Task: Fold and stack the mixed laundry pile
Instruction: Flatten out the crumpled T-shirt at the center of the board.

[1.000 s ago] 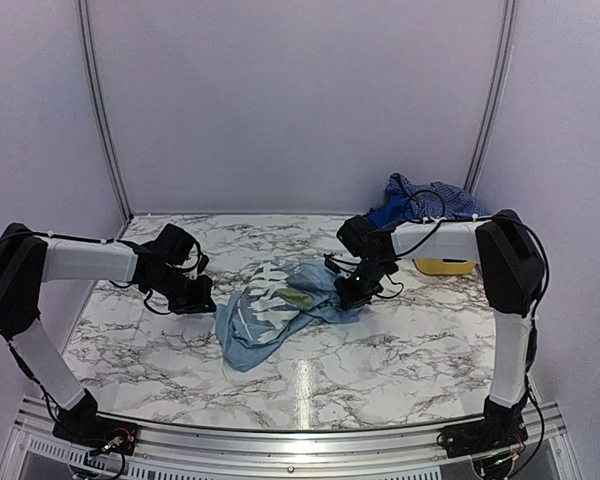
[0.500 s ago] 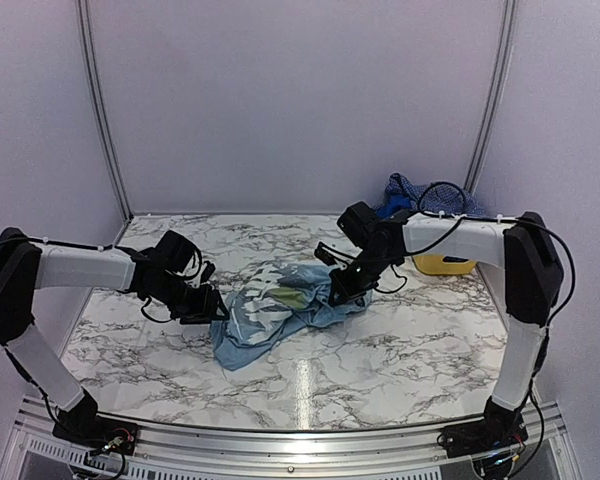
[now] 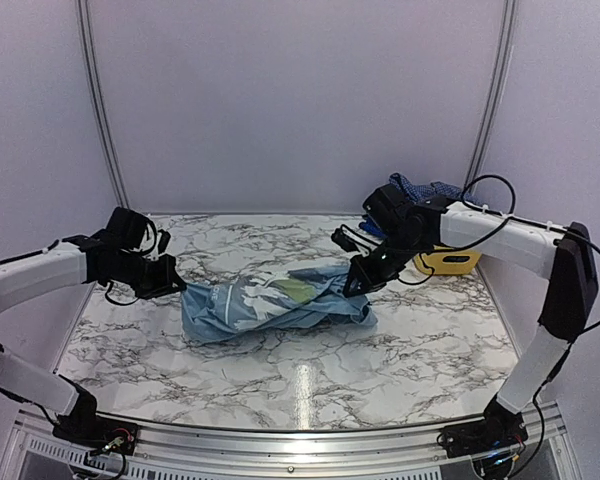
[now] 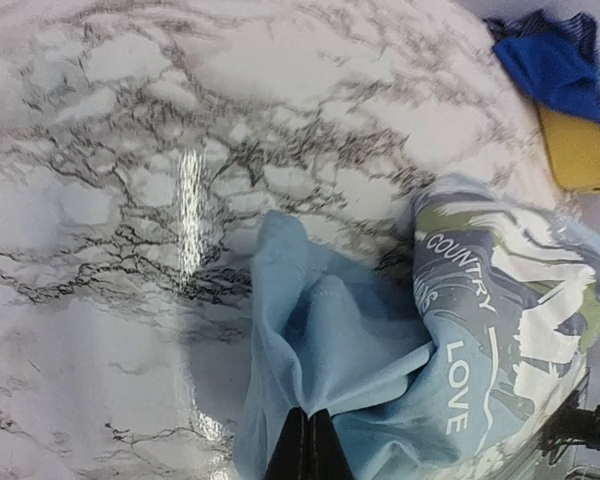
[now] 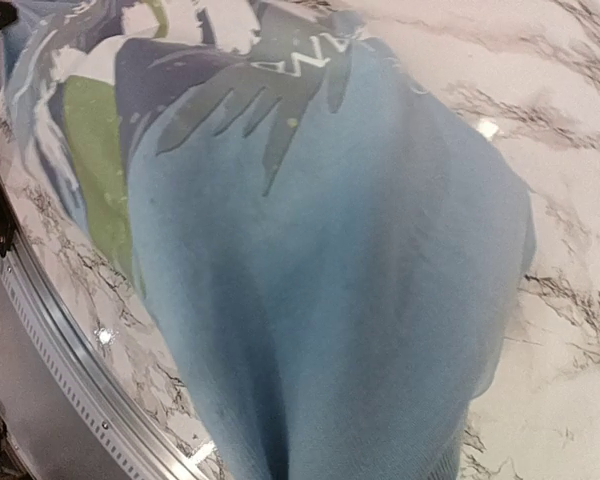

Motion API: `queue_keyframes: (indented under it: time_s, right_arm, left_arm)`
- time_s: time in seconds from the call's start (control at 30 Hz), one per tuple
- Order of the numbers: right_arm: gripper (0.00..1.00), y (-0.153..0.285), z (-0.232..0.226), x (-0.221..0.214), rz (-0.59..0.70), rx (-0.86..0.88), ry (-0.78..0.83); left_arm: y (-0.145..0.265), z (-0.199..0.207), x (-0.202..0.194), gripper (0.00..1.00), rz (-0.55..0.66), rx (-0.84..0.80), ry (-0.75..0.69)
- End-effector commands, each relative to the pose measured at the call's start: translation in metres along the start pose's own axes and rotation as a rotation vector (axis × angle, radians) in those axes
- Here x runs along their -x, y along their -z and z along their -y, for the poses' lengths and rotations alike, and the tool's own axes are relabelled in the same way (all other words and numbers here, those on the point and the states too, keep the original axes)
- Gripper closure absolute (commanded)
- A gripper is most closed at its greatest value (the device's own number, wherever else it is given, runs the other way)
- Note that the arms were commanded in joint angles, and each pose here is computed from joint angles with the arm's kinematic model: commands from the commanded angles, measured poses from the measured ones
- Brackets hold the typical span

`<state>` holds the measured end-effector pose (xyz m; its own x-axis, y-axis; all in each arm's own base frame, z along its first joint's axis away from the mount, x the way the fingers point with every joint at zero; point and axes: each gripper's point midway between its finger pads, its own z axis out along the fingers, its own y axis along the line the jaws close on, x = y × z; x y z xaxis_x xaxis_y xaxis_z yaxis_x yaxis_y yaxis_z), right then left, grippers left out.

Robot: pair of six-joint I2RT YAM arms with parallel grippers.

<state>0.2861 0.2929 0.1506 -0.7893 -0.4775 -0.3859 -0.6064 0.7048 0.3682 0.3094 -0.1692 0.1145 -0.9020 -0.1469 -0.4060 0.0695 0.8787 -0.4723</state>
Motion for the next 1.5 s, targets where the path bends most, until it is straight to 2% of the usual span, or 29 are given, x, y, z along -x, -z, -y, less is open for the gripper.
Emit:
queue_keyframes:
  time_s: [0.0, 0.07, 0.1, 0.2, 0.23, 0.3, 0.4, 0.6, 0.7, 0.77, 0.87, 0.97, 1.03, 1.13, 1.23, 1.33, 1.47]
  right_arm:
    - [0.97, 0.012, 0.047, 0.004, 0.033, -0.073, -0.081]
    - [0.74, 0.009, 0.066, 0.023, 0.056, -0.127, -0.095]
    - [0.65, 0.007, 0.072, 0.033, 0.064, -0.150, -0.089]
    - [0.49, 0.003, 0.089, 0.063, 0.079, -0.225, -0.107]
    - [0.46, 0.003, 0.091, 0.071, 0.085, -0.234, -0.113]
    - [0.46, 0.004, 0.085, 0.081, 0.104, -0.210, -0.095]
    - [0.46, 0.006, 0.070, 0.073, 0.120, -0.176, -0.047]
    - [0.45, -0.004, 0.053, 0.022, 0.055, -0.109, -0.039]
    - [0.41, -0.012, 0.047, 0.003, 0.026, -0.058, -0.052]
    - [0.37, -0.016, 0.046, -0.004, 0.012, -0.049, -0.057]
    - [0.32, -0.021, 0.044, -0.012, -0.001, -0.053, -0.049]
    - [0.31, -0.026, 0.044, -0.023, -0.018, -0.054, -0.058]
    - [0.31, -0.028, 0.043, -0.025, -0.014, -0.041, -0.069]
    - [0.27, -0.036, 0.045, -0.025, -0.016, -0.039, -0.077]
    - [0.19, -0.047, 0.042, -0.017, -0.015, -0.026, -0.066]
    - [0.16, -0.062, 0.038, -0.009, -0.018, -0.018, -0.053]
    - [0.16, -0.085, 0.051, -0.003, -0.049, -0.106, -0.065]
  left_arm:
    - [0.028, 0.013, 0.004, 1.00, 0.032, -0.080, 0.025]
    - [0.023, 0.012, 0.007, 1.00, 0.026, -0.072, 0.055]
    - [0.019, 0.010, 0.010, 1.00, 0.020, -0.060, 0.073]
    - [0.004, -0.003, 0.018, 1.00, 0.012, 0.000, 0.144]
    - [-0.001, -0.009, 0.020, 1.00, 0.007, 0.020, 0.170]
    - [-0.009, -0.022, 0.026, 1.00, 0.007, 0.061, 0.227]
    - [-0.021, -0.042, 0.031, 1.00, 0.003, 0.122, 0.283]
    - [-0.030, -0.093, 0.047, 1.00, 0.013, 0.225, 0.355]
    - [-0.026, -0.109, 0.063, 1.00, 0.023, 0.246, 0.350]
    - [-0.018, -0.103, 0.072, 0.89, 0.039, 0.233, 0.289]
    - [-0.005, -0.067, 0.070, 0.62, 0.030, 0.097, 0.155]
    - [0.009, -0.023, 0.044, 0.37, 0.026, 0.020, -0.017]
    - [0.009, 0.000, 0.015, 0.27, -0.006, -0.012, -0.091]
    - [-0.002, 0.015, -0.030, 0.26, -0.081, -0.035, -0.106]
    - [-0.013, 0.010, -0.052, 0.25, -0.116, 0.014, -0.114]
    - [-0.026, -0.008, -0.053, 0.25, -0.126, 0.105, -0.094]
    - [-0.050, -0.037, -0.045, 0.26, -0.138, 0.265, -0.067]
